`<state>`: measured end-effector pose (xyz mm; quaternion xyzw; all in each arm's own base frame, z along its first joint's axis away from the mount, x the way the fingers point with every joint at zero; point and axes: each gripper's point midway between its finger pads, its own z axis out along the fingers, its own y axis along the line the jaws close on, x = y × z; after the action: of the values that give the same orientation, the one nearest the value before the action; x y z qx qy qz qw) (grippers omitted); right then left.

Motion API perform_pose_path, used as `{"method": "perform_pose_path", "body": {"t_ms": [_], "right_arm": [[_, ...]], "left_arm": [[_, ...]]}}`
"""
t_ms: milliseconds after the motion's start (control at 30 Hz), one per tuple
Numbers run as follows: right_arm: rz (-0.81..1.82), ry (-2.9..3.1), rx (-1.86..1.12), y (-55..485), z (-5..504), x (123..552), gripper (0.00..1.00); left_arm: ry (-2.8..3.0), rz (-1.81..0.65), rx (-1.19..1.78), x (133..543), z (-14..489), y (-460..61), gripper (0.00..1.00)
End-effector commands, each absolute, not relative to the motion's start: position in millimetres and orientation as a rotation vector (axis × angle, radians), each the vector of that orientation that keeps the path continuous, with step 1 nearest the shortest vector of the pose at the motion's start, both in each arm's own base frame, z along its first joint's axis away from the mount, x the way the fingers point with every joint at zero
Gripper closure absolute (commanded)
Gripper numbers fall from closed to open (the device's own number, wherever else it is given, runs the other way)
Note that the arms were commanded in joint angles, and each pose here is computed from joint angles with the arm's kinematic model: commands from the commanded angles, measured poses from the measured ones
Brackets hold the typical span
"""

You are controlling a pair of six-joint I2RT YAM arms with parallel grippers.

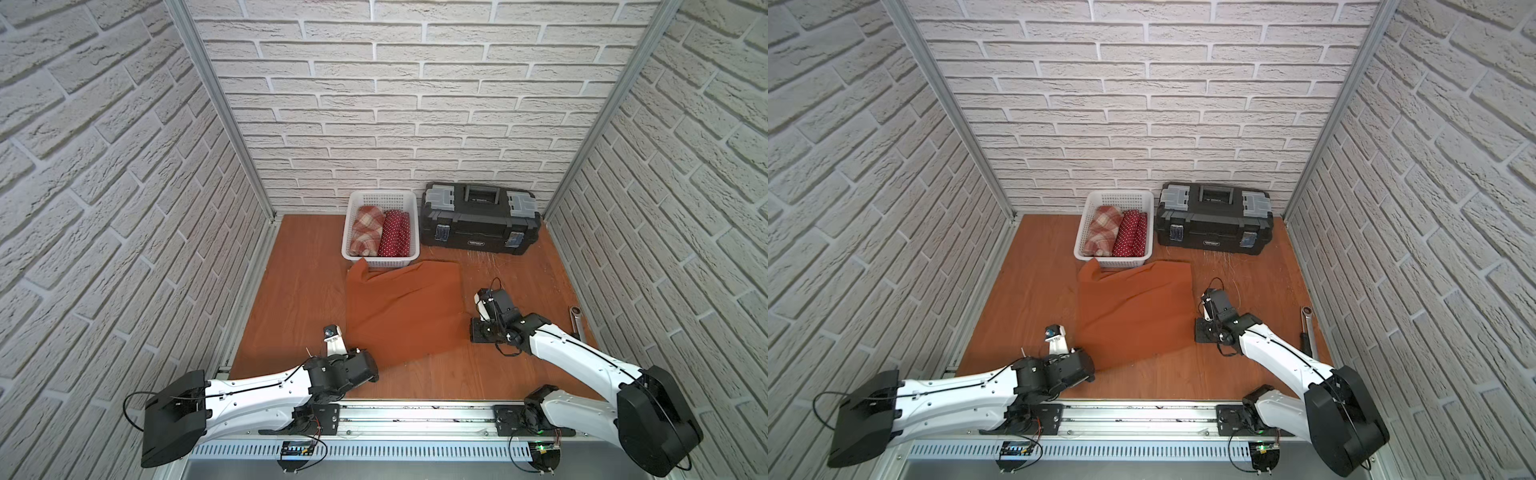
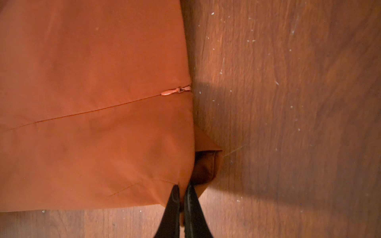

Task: Roll up the skirts
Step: Flatten out the skirt at the center of the board.

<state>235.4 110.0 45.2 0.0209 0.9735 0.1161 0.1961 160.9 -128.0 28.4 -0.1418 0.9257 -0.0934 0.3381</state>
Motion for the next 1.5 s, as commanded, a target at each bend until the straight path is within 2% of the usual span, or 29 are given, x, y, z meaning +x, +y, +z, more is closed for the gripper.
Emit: {"method": "perform_pose_path", "body": {"t_ms": [0, 67, 100, 167, 200, 300, 400, 533, 700, 867, 1033, 1100, 1167, 1233, 1300, 1333, 1367, 1400, 1467], "right_arm": [[0.365, 2.676, 0.056, 117, 59, 246, 0.94], [0.354, 2.677, 0.056, 115, 60, 246, 0.95], [0.355, 2.675, 0.053, 115, 62, 245, 0.96], [0.363, 2.673, 0.053, 116, 65, 245, 0.97], [0.369, 2.669, 0.055, 116, 67, 245, 0.97], [0.404, 2.659, 0.062, 119, 74, 241, 0.97], [0.45, 2.649, 0.07, 121, 89, 232, 0.97], [0.589, 2.558, 0.053, 135, 133, 222, 0.97], [0.665, 2.429, 0.017, 152, 181, 251, 0.97], [0.591, 2.489, -0.028, 170, 174, 305, 0.97], [0.571, 2.569, 0.044, 168, 141, 352, 0.97], [0.558, 2.597, 0.066, 166, 123, 359, 0.89], [0.56, 2.625, 0.075, 165, 107, 364, 0.85], [0.56, 2.598, 0.086, 162, 101, 373, 0.66], [0.507, 2.57, 0.1, 153, 103, 380, 0.5], [0.495, 2.551, 0.09, 150, 108, 381, 0.46], [0.484, 2.534, 0.081, 148, 113, 380, 0.41], [0.484, 2.515, 0.078, 146, 119, 377, 0.39], [0.48, 2.499, 0.073, 142, 126, 368, 0.38]], "left_arm": [[2.415, -0.37, -0.328, 166, 28, -154, 0.36], [2.431, -0.388, -0.329, 164, 24, -159, 0.36], [2.438, -0.396, -0.326, 163, 22, -161, 0.4], [2.449, -0.394, -0.321, 162, 18, -161, 0.54], [2.452, -0.403, -0.319, 161, 18, -162, 0.63], [2.437, -0.417, -0.314, 163, 27, -164, 1.0], [2.398, -0.446, -0.263, 169, 55, -171, 1.0], [2.326, -0.493, -0.216, 188, 103, -177, 1.0], [2.29, -0.561, -0.2, 237, 126, -182, 1.0], [2.268, -0.568, -0.202, 301, 132, -182, 1.0], [2.297, -0.538, -0.254, 356, 106, -162, 1.0], [2.321, -0.529, -0.262, 368, 97, -160, 1.0], [2.33, -0.518, -0.269, 377, 88, -159, 1.0], [2.32, -0.512, -0.304, 388, 81, -152, 1.0], [2.315, -0.503, -0.325, 397, 78, -145, 0.89], [2.312, -0.5, -0.331, 401, 78, -141, 0.8], [2.314, -0.504, -0.334, 403, 79, -140, 0.66], [2.311, -0.513, -0.33, 405, 81, -139, 0.53], [2.311, -0.497, -0.327, 404, 86, -134, 0.39]]}}
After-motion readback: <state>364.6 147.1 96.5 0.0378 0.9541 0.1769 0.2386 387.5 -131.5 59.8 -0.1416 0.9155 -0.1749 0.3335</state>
